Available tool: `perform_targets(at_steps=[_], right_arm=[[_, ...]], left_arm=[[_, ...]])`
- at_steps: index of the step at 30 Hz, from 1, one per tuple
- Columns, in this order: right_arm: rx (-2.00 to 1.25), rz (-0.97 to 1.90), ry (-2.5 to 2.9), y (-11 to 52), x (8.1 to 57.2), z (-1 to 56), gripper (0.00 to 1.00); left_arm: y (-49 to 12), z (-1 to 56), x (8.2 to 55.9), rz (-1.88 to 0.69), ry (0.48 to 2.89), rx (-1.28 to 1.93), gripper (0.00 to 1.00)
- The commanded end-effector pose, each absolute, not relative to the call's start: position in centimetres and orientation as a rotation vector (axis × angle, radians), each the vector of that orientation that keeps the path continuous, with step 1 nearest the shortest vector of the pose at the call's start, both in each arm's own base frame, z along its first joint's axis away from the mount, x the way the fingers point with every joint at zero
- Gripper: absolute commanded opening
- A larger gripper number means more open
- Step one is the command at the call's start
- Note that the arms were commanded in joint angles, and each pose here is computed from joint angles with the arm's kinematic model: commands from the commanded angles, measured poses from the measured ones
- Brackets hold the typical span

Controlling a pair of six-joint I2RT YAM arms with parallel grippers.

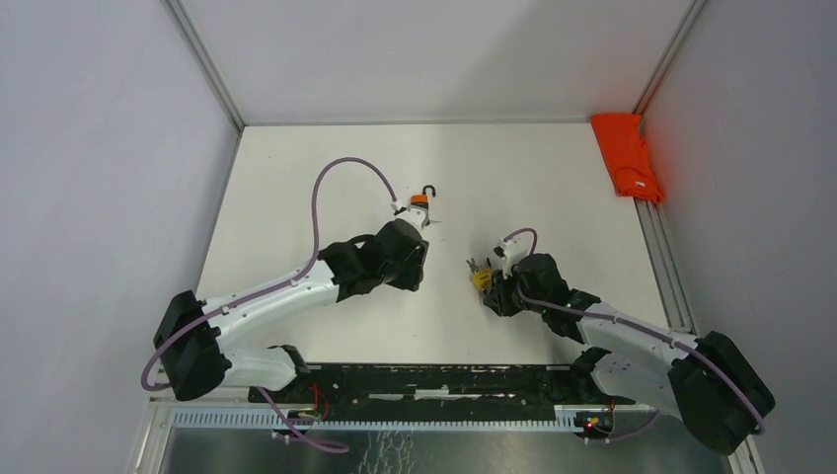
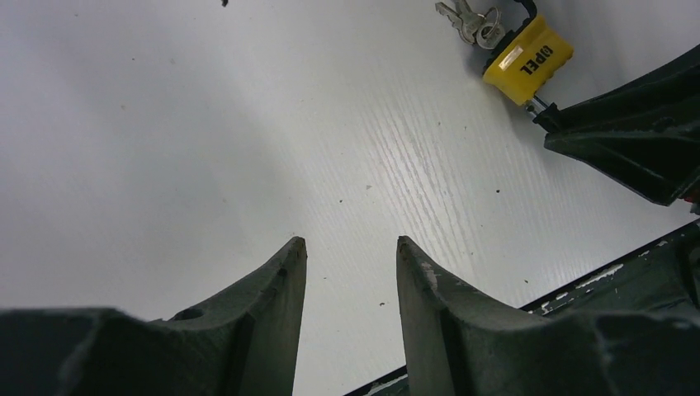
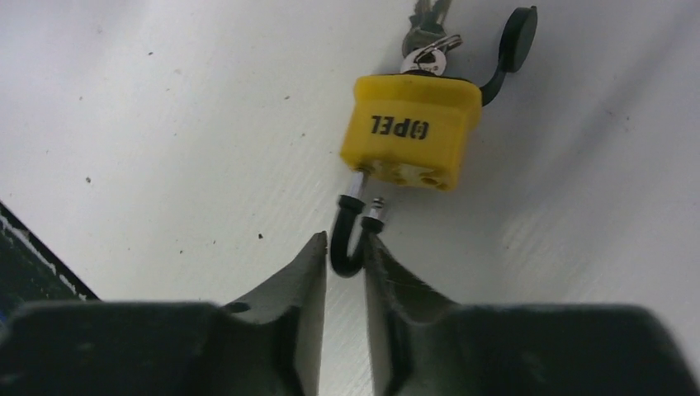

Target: Unlock with the key

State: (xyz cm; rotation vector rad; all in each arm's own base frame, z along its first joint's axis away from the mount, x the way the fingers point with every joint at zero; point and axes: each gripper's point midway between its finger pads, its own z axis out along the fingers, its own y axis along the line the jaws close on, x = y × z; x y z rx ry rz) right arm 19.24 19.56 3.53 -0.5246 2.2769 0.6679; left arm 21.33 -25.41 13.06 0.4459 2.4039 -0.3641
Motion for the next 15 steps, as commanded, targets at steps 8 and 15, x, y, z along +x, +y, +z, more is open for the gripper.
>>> perform_targets(at_steps=[8,15], right_arm=[[-0.245,0.814,2.32,20.9,19.1,3.7,0.0],[-0.039,0.981,2.414,21.7,17.2,2.3,0.0]], left_arm=[[-25.5,14.1,21.3,-0.458,2.351,0.409,0.5],[-25.5,14.4,21.4,-0.483,2.343,0.405,0.5]])
